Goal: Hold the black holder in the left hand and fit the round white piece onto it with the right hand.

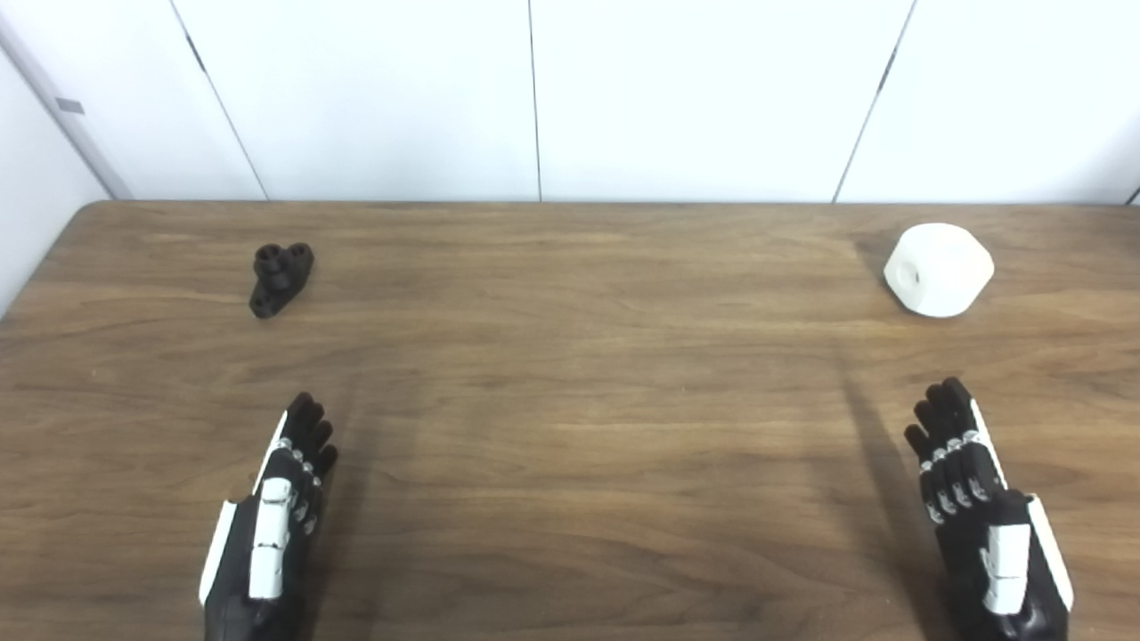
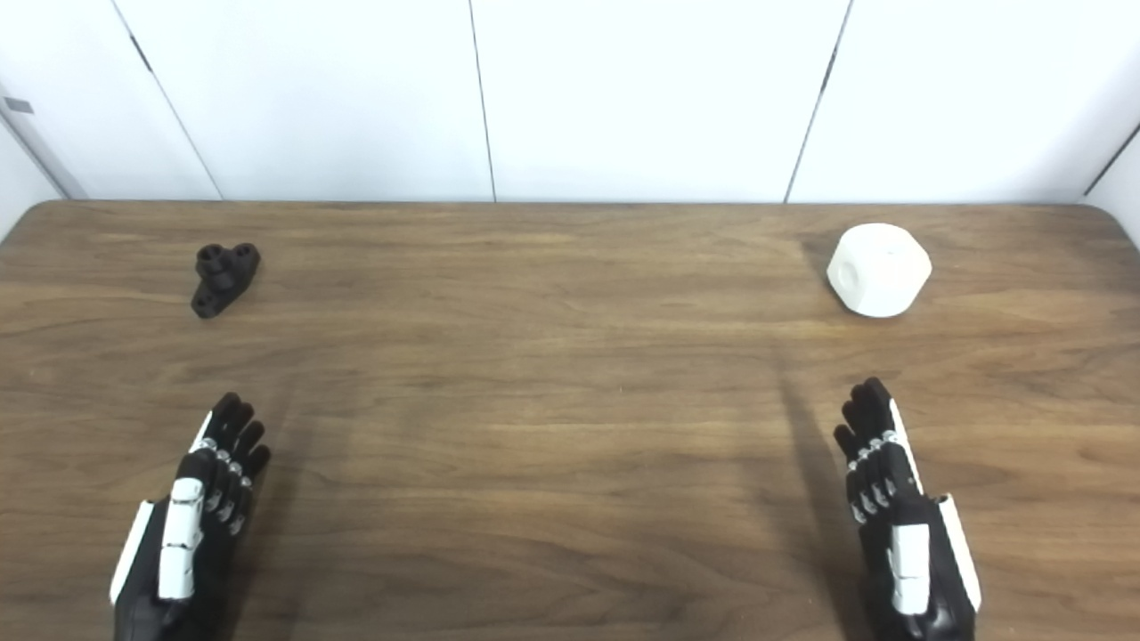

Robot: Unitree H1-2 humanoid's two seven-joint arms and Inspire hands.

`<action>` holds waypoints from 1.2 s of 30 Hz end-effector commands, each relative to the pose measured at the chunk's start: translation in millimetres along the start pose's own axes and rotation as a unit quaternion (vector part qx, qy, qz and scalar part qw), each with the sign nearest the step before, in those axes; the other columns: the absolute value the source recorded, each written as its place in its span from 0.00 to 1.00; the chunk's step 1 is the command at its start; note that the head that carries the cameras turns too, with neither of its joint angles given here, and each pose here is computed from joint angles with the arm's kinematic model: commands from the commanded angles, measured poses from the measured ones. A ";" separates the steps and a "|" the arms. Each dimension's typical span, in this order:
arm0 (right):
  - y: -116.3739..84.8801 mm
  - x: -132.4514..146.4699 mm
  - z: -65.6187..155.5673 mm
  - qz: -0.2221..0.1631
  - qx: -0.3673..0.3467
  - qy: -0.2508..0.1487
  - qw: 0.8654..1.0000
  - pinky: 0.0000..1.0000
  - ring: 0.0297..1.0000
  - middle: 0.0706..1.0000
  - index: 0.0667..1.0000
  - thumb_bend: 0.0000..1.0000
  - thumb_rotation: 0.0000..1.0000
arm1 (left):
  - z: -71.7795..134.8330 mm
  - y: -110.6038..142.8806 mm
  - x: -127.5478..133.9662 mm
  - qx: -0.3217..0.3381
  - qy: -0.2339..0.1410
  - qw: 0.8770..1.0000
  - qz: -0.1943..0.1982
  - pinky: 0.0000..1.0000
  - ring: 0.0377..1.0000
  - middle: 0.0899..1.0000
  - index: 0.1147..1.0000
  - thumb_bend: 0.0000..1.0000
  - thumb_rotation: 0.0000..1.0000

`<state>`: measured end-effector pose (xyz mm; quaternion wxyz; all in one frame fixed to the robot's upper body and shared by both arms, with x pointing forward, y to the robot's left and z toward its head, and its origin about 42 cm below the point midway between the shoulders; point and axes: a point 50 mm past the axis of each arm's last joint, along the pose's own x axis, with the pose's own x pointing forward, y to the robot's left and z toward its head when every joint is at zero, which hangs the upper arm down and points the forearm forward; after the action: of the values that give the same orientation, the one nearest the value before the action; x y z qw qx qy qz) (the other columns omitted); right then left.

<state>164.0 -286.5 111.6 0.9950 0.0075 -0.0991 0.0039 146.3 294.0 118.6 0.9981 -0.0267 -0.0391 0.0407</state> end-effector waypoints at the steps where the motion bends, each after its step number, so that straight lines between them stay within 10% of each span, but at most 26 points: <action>1: 0.9 -11.4 -13.0 -0.013 0.006 0.033 0.999 1.00 1.00 1.00 1.00 0.60 0.99 | 6.2 -1.2 -0.6 -0.002 -0.021 1.000 0.006 1.00 1.00 1.00 1.00 0.46 0.94; 36: -10.6 -15.7 -20.6 -0.014 0.007 0.053 0.998 1.00 1.00 1.00 1.00 0.64 1.00 | -7.4 -17.6 -10.0 0.017 -0.012 1.000 0.010 1.00 1.00 1.00 0.99 0.42 0.94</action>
<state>163.6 -288.4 110.6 0.9950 0.0182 -0.0983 0.0026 145.3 285.7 114.1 0.9980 -0.0041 -0.0448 0.0433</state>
